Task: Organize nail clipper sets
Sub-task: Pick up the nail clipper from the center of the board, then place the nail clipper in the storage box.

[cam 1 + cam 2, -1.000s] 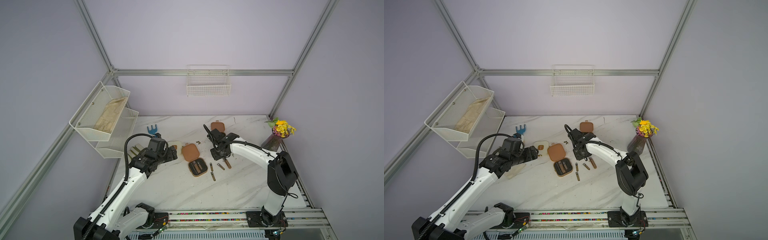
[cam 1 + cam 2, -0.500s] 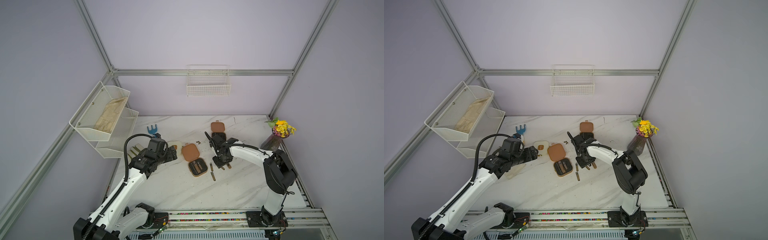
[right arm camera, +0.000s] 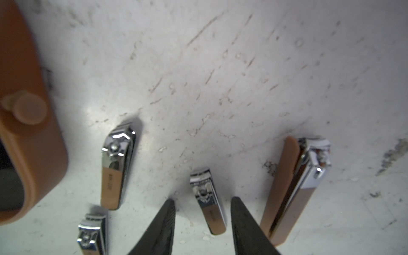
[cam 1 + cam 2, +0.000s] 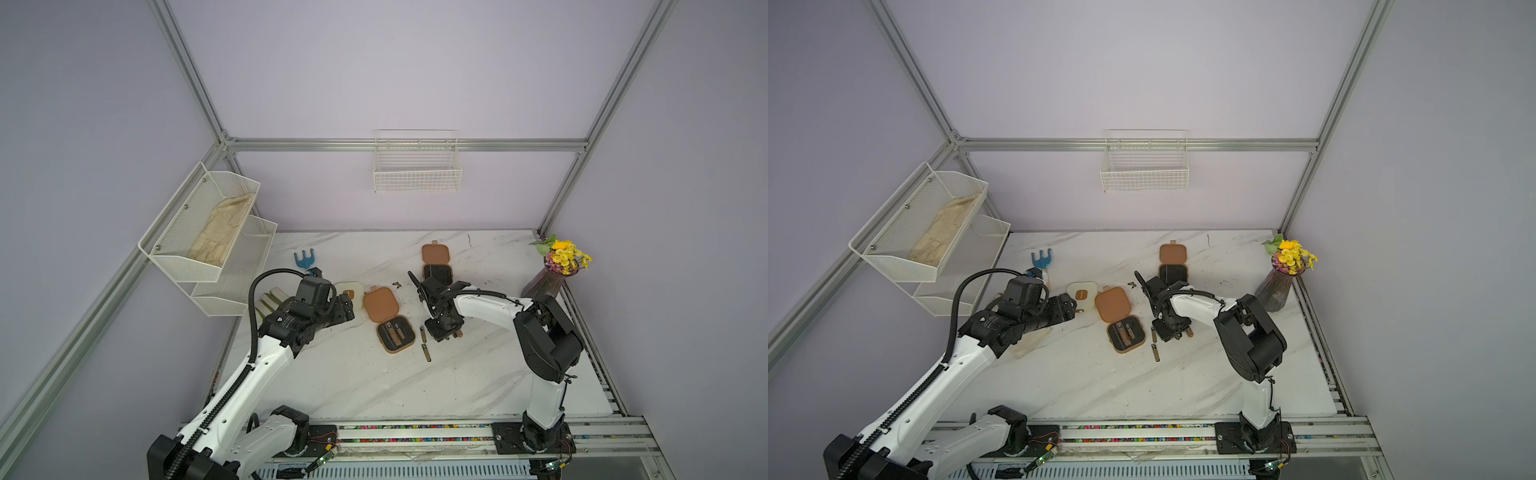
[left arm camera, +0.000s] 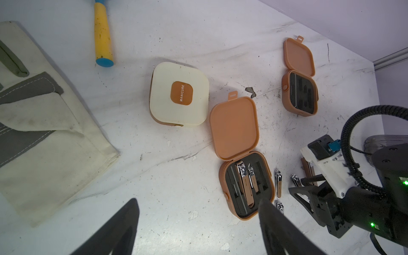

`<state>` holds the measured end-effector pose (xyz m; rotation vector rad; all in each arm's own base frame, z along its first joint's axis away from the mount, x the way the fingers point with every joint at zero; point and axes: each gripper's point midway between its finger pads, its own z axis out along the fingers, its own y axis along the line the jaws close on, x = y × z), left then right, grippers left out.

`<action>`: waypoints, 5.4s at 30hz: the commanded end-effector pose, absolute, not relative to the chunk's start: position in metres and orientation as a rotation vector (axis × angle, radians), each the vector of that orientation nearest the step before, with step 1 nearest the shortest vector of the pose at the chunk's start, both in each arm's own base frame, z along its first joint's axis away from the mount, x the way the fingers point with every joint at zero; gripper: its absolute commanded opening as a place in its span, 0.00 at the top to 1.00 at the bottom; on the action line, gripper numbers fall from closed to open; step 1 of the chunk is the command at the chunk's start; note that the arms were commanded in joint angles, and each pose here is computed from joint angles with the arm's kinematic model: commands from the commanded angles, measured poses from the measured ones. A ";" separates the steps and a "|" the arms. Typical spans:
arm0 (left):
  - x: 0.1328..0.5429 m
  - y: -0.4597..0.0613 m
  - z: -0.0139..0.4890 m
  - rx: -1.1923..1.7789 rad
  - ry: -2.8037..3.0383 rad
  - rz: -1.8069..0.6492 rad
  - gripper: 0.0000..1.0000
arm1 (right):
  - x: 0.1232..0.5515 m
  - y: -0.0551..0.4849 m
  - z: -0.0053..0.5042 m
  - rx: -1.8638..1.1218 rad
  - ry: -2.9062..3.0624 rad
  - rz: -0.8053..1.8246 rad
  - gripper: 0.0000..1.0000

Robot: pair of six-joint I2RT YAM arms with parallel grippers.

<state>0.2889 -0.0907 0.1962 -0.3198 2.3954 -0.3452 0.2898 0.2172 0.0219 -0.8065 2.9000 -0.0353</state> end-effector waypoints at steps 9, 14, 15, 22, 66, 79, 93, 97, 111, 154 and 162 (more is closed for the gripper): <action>0.292 -0.091 0.188 -0.316 2.402 -0.348 0.16 | 0.275 0.197 0.008 -0.765 2.965 -0.079 0.66; 0.292 -0.093 0.188 -0.313 2.409 -0.355 0.16 | 0.269 0.192 0.007 -0.740 2.985 -0.068 0.68; 0.292 -0.093 0.188 -0.314 2.409 -0.356 0.16 | 0.269 0.192 0.006 -0.740 2.986 -0.067 0.68; 0.291 -0.092 0.188 -0.314 2.405 -0.356 0.16 | 0.269 0.192 -0.003 -0.746 3.001 -0.069 0.72; 0.286 -0.087 0.188 -0.314 2.388 -0.334 0.16 | 0.283 0.269 0.095 -0.665 2.807 0.131 0.90; 0.285 -0.086 0.187 -0.311 2.388 -0.329 0.16 | 0.275 0.324 0.065 -0.670 2.829 0.085 0.90; 0.286 -0.085 0.188 -0.314 2.385 -0.326 0.16 | 0.288 0.326 0.051 -0.662 2.839 -0.026 0.89; 0.286 -0.085 0.187 -0.314 2.387 -0.325 0.16 | 0.289 0.326 0.045 -0.663 2.846 -0.042 0.89; 0.286 -0.085 0.186 -0.317 2.389 -0.322 0.16 | 0.289 0.321 0.026 -0.665 2.869 -0.107 0.89; 0.284 -0.088 0.177 -0.329 2.417 -0.339 0.16 | 0.250 0.266 -0.065 -0.602 3.012 -0.339 0.91; 0.285 -0.089 0.179 -0.325 2.415 -0.347 0.16 | 0.274 0.290 -0.020 -0.586 2.933 -0.263 0.84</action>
